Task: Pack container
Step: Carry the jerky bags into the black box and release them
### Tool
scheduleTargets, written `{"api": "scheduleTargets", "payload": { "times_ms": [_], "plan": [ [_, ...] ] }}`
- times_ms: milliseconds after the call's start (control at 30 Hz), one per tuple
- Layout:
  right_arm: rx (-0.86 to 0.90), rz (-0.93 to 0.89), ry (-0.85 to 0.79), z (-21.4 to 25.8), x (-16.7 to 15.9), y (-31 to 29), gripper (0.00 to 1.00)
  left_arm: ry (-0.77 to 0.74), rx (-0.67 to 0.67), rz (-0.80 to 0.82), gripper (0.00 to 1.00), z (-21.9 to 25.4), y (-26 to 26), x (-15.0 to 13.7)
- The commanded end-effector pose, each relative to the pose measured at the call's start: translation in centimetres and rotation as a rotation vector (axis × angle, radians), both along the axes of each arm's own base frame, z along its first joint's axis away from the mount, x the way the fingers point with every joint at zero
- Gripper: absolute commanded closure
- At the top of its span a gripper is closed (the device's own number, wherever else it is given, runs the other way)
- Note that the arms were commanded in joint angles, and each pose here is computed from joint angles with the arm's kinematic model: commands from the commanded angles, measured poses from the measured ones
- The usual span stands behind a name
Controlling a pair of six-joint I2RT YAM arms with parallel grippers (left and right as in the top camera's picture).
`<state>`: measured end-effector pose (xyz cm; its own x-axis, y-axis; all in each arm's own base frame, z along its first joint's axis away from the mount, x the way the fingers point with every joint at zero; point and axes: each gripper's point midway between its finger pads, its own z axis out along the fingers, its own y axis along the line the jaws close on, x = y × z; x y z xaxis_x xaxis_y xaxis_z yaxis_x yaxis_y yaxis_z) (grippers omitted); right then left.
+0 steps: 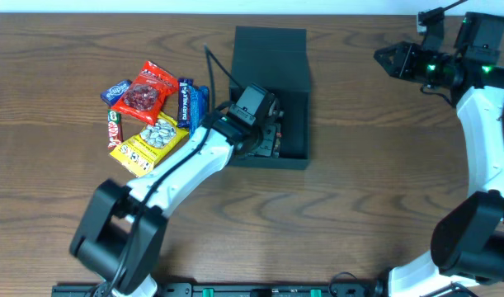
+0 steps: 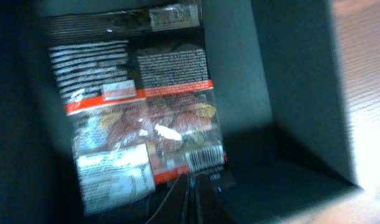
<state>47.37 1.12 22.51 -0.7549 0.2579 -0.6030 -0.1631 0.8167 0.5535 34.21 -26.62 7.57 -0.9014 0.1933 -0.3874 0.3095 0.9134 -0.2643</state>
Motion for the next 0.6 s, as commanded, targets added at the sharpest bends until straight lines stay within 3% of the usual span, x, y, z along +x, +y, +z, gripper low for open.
{"api": "scheduleTargets", "payload": {
  "times_ms": [0,400,567],
  "plan": [
    [-0.048,0.007,-0.029,0.3,0.2,-0.1,0.76,0.013,0.025,-0.04,0.94,-1.8,0.2,0.3],
    [-0.043,0.009,-0.012,0.1,-0.1,0.0,0.78,0.1,0.083,-0.038,0.94,-6.9,0.5,-0.1],
    [-0.038,0.007,0.002,-0.1,-0.3,0.0,0.78,0.067,0.138,-0.004,0.94,-7.0,1.8,0.8]
  ]
}}
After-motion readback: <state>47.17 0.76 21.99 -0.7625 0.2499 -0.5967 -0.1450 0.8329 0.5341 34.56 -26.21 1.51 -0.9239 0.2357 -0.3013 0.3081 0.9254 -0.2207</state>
